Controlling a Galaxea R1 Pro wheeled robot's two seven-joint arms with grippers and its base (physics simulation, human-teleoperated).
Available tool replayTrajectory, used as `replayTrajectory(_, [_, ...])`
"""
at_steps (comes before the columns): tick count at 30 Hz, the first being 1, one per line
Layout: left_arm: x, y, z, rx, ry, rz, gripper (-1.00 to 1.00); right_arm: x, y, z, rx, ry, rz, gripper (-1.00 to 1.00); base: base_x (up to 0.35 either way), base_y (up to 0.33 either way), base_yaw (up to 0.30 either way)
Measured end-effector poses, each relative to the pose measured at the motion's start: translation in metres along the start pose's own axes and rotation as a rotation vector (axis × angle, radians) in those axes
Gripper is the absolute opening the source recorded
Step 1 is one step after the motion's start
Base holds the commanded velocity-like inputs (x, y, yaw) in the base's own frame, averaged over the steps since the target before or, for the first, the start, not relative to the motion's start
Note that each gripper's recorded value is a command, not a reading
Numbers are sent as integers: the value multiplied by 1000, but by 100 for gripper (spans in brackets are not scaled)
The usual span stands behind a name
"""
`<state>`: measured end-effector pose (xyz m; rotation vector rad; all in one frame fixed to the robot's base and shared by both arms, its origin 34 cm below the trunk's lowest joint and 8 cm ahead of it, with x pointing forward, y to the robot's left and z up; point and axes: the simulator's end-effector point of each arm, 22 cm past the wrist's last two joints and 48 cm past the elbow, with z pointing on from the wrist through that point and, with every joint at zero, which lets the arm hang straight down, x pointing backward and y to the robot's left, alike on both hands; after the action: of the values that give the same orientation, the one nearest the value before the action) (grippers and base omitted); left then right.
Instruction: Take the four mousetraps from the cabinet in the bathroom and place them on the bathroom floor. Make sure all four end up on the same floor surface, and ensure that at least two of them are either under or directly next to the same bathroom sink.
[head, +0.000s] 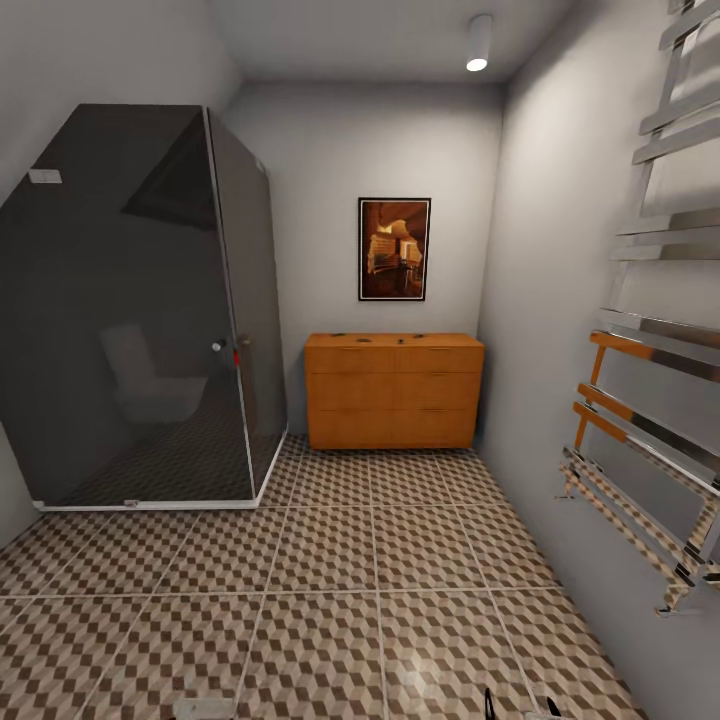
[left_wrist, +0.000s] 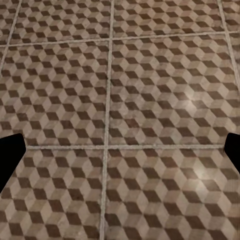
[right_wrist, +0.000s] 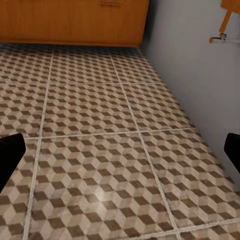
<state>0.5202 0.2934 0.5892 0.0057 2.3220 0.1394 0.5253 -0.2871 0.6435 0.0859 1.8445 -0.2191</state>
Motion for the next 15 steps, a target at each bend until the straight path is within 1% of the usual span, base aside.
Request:
replayTrajectory(5, [3, -1, 0, 0, -5, -2, 100, 0, 0, 0, 1, -1, 0, 100, 128, -81, 0])
replayTrajectory(15, [5, -2, -1, 2, -8, -4, 100, -1, 0, 0, 1, -2, 1, 100, 231, -193, 0])
